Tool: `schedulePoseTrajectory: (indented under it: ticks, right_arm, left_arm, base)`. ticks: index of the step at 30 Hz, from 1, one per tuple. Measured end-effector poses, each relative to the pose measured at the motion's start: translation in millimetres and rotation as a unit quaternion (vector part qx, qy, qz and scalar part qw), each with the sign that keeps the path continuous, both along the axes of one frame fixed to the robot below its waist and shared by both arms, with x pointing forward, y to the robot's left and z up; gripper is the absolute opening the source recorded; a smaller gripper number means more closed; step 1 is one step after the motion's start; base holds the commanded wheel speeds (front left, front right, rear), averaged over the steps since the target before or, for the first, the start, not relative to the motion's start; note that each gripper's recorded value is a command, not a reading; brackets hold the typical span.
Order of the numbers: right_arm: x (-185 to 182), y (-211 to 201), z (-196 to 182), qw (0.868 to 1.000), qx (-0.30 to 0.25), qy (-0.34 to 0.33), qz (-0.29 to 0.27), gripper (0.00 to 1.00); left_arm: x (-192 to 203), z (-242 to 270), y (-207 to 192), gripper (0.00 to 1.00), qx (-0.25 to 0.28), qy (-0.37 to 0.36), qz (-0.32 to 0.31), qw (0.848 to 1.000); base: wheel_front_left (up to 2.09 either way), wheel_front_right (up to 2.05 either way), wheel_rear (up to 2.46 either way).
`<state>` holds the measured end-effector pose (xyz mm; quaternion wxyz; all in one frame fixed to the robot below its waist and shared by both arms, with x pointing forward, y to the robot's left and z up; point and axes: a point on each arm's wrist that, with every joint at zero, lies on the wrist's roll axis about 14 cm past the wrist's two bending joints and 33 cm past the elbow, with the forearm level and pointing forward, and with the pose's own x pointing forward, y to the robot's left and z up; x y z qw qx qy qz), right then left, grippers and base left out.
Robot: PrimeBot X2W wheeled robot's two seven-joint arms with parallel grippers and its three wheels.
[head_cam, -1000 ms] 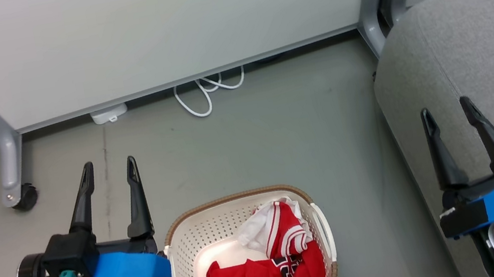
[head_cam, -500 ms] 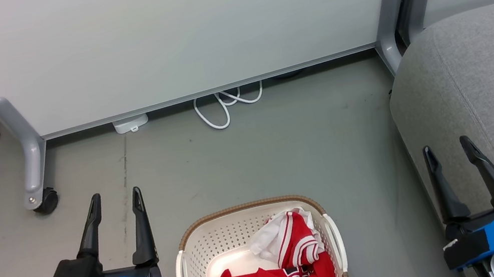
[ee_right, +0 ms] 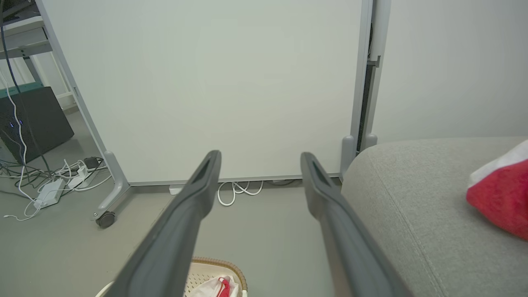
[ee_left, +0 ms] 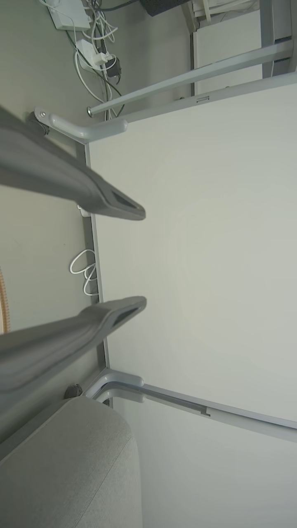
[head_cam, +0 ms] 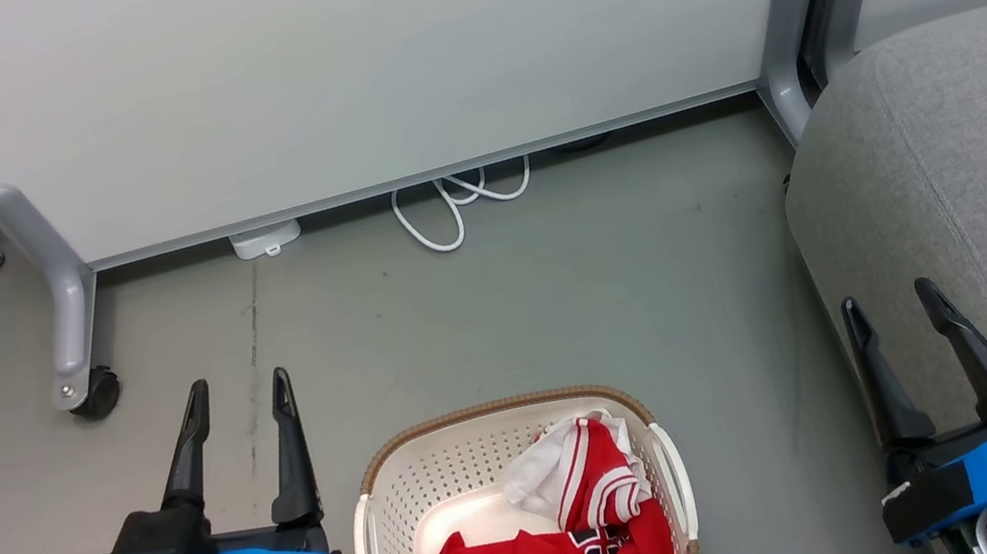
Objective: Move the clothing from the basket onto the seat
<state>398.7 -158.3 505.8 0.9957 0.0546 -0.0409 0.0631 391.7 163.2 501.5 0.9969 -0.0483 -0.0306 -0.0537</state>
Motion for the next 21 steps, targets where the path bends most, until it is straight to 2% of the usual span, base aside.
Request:
schedulePoseTrajectory:
  ticks: [11,21]
  right_arm:
    - [19.6,-12.4,1.7,1.000,0.002,-0.006,-0.019,1.00]
    - [59.6,-29.8,-6.1,0.999,-0.005,-0.009,-0.041,1.00]
  left_arm:
    - [32.8,-11.0,-47.1,1.00,0.020,0.014,-0.076,0.997]
    - [82.6,-63.9,-99.1,1.00,0.082,0.066,-0.198,0.975]
  base:
    - [0.00,0.00,0.00]
    - [0.00,0.00,0.00]
